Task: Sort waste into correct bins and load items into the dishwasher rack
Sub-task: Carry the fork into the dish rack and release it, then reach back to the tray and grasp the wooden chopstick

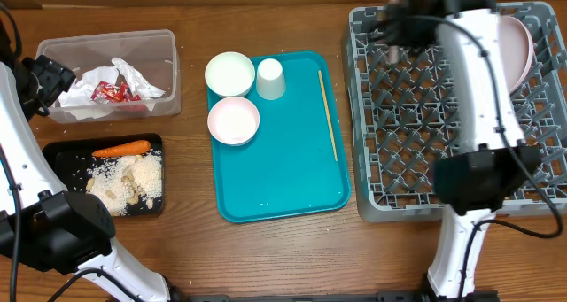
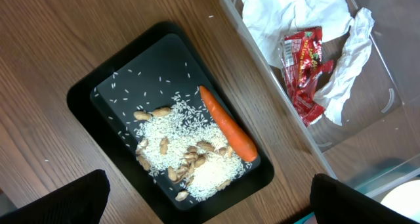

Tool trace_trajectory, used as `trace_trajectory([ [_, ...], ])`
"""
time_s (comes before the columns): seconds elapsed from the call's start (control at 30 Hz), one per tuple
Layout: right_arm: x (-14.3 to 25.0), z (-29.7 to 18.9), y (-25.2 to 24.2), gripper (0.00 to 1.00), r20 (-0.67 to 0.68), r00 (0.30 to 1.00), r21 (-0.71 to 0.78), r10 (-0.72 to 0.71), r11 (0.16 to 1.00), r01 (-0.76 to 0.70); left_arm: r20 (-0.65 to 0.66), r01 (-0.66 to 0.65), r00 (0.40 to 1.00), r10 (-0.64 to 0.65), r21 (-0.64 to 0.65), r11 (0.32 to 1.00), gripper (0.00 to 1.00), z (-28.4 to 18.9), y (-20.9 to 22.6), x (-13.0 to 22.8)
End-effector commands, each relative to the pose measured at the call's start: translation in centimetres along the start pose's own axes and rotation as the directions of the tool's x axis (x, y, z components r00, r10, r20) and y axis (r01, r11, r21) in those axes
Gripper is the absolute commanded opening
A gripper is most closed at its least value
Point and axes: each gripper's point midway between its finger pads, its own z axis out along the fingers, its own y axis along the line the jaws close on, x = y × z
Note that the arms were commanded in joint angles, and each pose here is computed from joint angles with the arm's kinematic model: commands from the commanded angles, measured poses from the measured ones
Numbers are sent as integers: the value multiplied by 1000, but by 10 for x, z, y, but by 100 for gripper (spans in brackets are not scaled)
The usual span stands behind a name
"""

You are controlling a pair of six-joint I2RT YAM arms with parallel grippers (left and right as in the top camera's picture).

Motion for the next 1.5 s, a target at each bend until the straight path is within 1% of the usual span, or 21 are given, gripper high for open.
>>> trace_trajectory([
  [0.0,4,18,8,4,-36,997,-76,-72,995,69,6,-9,1000,9,-15,1000,100,2,2,-2],
  [0.13,13,47,9,4,-96,991,-88,-91,993,83,6,-9,1000,9,-15,1000,100,2,2,-2],
  [0.3,19,72,16,4,-137,985,-93,-104,991,92,6,-9,1000,9,-15,1000,100,2,2,-2],
  [0.33,19,73,16,7,-137,985,-92,-105,991,93,6,-9,1000,9,-15,1000,100,2,2,-2],
  [0.37,20,76,16,16,-141,985,-91,-104,992,92,6,-9,1000,9,-15,1000,100,2,2,-2],
  [0.47,20,77,16,86,-143,984,-92,-104,992,91,6,-9,1000,9,-15,1000,100,2,2,-2],
  [0.5,21,77,16,94,-146,984,-92,-103,992,90,6,-9,1000,9,-15,1000,100,2,2,-2],
  [0.57,23,76,15,100,-156,983,-91,-99,992,86,6,-9,1000,9,-15,1000,100,2,2,-2],
  [0.67,30,72,15,100,-183,978,-90,-98,993,82,6,-8,1000,8,-15,1000,100,2,2,-2],
  [0.77,35,60,22,100,-203,978,-89,-52,995,35,6,-9,1000,9,-15,1000,100,2,2,-2],
  [0.8,37,54,28,100,-207,977,-110,-55,993,33,6,-9,1000,9,-15,1000,100,2,2,-2],
  [0.9,47,38,58,100,-228,969,-193,-93,980,49,6,-9,1000,9,-15,1000,100,2,2,-2],
  [1.07,69,34,110,97,-255,947,-239,-196,962,135,6,-9,1000,9,-15,1000,100,2,2,-2],
  [1.17,78,44,135,95,-251,946,-200,-205,967,156,6,-9,1000,9,-15,1000,100,2,2,-2],
  [1.23,82,57,141,91,-243,953,-109,-181,981,159,6,-9,1000,9,-15,1000,100,2,2,-2],
  [1.3,88,69,145,86,-243,956,-55,-163,986,154,6,-9,1000,9,-15,1000,100,2,2,-2],
  [1.43,110,98,152,84,-281,942,-47,-181,983,175,6,-9,1000,9,-15,1000,100,2,2,-2],
  [1.47,121,115,149,82,-304,938,-36,-165,986,161,6,-9,1000,9,-15,1000,100,2,2,-2],
])
